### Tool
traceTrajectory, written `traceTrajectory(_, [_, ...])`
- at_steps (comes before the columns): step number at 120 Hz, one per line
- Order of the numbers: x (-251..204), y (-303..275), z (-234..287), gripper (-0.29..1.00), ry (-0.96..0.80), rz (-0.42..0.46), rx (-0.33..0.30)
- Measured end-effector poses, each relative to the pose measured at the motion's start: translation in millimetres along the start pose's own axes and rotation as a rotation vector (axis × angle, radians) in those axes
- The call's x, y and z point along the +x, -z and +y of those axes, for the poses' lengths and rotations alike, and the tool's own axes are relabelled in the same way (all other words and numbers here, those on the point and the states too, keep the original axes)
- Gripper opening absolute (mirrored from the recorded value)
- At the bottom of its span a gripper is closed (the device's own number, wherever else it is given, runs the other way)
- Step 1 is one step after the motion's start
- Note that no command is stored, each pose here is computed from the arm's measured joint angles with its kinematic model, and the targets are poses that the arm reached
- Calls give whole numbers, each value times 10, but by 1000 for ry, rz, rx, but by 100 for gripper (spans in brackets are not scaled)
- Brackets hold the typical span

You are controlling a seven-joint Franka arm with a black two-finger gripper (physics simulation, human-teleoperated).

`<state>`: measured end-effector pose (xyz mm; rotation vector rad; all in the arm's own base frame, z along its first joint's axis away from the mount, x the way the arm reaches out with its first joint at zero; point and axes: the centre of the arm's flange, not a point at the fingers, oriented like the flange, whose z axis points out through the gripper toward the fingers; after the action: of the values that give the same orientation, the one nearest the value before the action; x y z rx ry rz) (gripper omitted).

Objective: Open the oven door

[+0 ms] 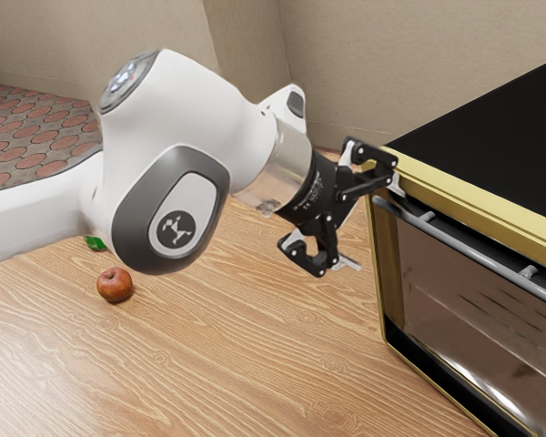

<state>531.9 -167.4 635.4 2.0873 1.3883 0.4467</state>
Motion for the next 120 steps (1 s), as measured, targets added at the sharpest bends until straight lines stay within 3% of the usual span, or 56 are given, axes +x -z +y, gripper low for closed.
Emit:
traceTrajectory(46, [-1,114,-144,70,34,-18,-1])
traceTrajectory(62, [-73,117,-663,70,44,-12,45])
traceTrajectory(70, [-273,372,-1077,70,35,55,32])
traceTrajectory(87, [-600,984,-1853,70,78,293,-94])
traceTrajectory(93, [-526,1152,-1650,70,87,303,-105])
traceTrajectory(98, [-535,1646,-781,70,2,287,-115])
traceTrajectory(102, [-416,1927,-185,70,-51,271,-87])
traceTrajectory(107, [116,2147,199,70,-45,262,-30])
traceTrajectory(114, [723,1872,115,70,-19,258,149])
traceTrajectory(120, [838,1590,-47,70,-41,234,284])
